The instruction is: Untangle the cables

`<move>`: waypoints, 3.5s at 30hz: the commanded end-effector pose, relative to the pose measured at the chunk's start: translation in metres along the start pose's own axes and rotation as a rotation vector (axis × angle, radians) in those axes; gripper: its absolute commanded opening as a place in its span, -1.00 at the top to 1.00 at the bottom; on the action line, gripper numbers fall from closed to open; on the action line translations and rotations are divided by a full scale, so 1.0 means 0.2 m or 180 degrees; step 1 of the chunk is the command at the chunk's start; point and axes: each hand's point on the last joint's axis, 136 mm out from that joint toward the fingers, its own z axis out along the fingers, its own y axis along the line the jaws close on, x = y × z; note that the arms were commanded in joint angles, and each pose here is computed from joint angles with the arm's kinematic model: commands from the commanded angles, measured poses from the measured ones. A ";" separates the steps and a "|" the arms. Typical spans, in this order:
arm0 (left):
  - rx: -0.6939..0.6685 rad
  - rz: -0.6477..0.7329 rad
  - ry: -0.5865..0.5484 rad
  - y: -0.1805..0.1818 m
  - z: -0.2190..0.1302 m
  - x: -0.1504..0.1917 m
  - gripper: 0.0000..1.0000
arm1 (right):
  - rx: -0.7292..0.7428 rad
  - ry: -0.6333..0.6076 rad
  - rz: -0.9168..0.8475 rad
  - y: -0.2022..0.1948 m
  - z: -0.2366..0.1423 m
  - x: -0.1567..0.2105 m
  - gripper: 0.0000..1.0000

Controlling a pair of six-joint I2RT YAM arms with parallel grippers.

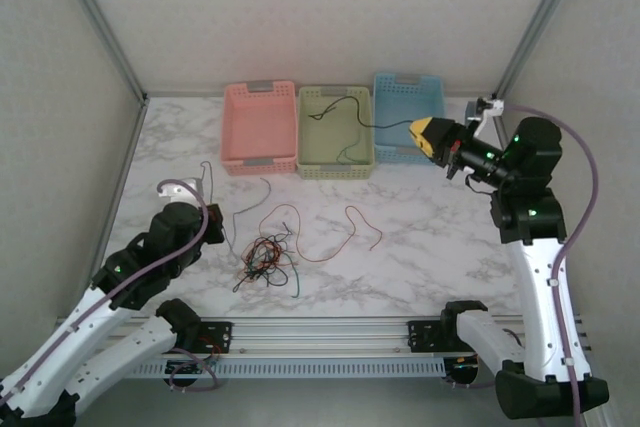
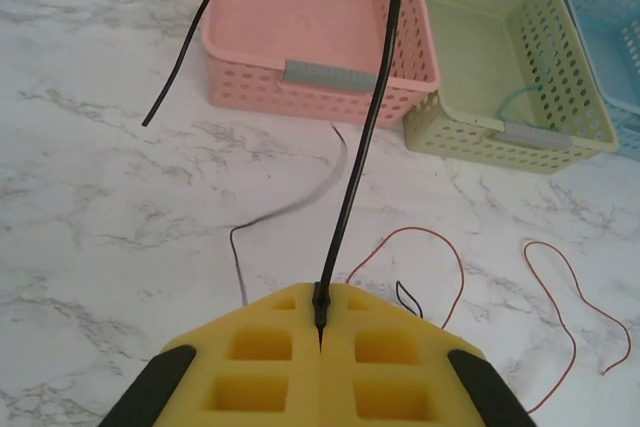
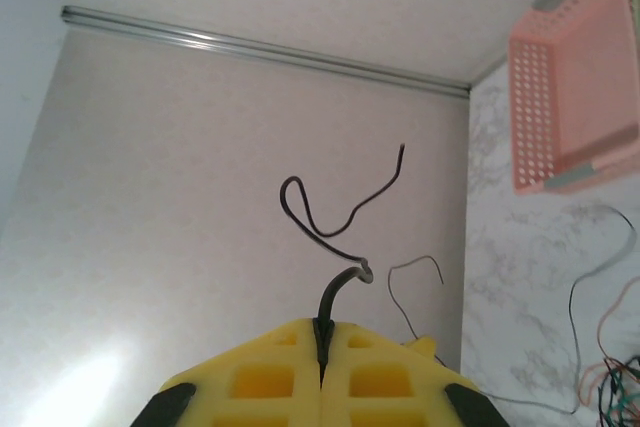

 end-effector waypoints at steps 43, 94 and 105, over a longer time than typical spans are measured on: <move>0.0257 0.0119 0.0037 -0.11 0.01 -0.04 1.00 | 0.1449 -0.0211 -0.0400 -0.78 -0.01 -0.03 1.00; 0.1182 0.0357 0.0299 -0.42 -0.16 -0.15 1.00 | 0.1349 -0.0227 -0.1695 -0.63 0.42 -0.48 -0.35; 0.1912 0.0066 0.0221 -0.65 -0.41 -0.37 1.00 | -0.0124 0.0917 -0.2632 -0.43 0.36 0.61 -0.41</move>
